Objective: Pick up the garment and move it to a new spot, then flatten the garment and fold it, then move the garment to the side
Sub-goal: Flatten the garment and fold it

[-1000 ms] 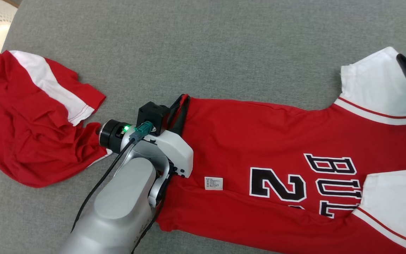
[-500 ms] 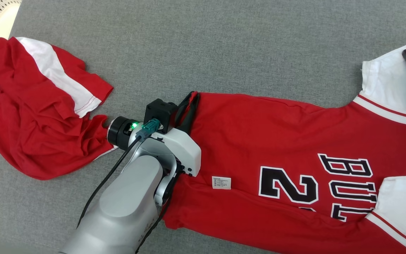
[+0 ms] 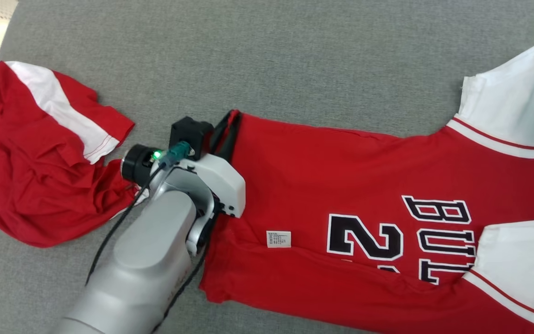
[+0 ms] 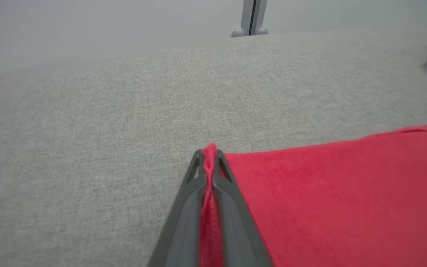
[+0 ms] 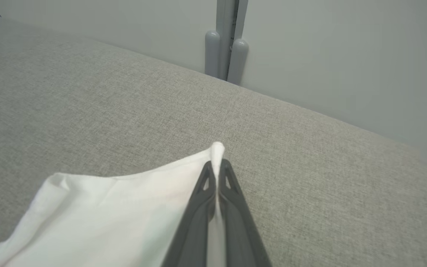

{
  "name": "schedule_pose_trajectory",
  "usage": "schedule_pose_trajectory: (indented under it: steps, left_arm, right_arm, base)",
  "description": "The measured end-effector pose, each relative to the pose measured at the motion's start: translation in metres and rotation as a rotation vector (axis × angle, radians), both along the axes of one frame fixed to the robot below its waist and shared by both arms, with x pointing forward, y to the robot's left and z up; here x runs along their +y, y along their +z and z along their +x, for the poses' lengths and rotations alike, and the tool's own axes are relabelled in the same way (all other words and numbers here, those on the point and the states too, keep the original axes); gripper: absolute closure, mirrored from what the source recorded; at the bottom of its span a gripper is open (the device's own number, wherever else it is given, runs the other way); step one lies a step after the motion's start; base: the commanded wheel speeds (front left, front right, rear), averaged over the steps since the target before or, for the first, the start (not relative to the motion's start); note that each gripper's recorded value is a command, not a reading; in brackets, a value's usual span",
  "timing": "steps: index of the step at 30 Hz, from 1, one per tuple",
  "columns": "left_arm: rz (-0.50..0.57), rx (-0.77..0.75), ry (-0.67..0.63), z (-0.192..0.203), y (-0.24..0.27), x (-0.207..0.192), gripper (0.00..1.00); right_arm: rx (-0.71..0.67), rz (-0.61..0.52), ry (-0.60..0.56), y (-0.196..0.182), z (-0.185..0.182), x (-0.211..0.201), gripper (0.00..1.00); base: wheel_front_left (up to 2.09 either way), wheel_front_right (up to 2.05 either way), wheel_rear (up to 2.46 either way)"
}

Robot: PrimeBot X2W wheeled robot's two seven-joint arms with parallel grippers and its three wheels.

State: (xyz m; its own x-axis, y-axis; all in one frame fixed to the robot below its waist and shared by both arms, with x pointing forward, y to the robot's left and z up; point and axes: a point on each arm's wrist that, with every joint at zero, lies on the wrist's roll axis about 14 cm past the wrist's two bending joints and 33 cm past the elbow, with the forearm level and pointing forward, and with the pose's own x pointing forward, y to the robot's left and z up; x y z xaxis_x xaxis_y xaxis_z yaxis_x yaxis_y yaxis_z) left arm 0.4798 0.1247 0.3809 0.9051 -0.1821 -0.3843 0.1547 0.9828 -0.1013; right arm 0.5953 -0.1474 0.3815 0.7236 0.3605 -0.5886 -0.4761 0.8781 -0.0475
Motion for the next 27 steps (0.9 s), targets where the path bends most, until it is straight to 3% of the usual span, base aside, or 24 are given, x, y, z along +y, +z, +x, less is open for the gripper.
schedule_pose_trajectory:
  steps: [14,22,24,25,27]
  left_arm:
    - [0.048,-0.057,-0.025,0.049,0.019,0.009,1.0]
    - [0.066,-0.092,-0.072,0.042,0.032,0.004,1.0]
    - [0.094,-0.103,-0.108,0.037,0.036,0.003,0.9]
    - [0.109,-0.108,-0.117,0.033,0.037,0.004,0.89]
    - [0.112,-0.117,-0.127,0.027,0.041,0.003,1.0]
  right_arm:
    - [-0.287,-0.003,-0.031,0.054,0.036,-0.022,1.0]
    - [-0.338,0.068,-0.009,0.067,0.012,-0.006,1.0]
    - [-0.348,0.091,-0.011,0.073,0.004,-0.005,1.0]
    - [-0.351,0.099,-0.007,0.075,-0.001,-0.004,1.0]
    - [-0.352,0.142,-0.019,0.081,-0.012,-0.002,1.0]
  base:
    - [0.0,0.0,0.0]
    - [0.0,0.0,0.0]
    - [0.0,0.0,0.0]
    - [0.0,0.0,0.0]
    - [0.0,0.0,0.0]
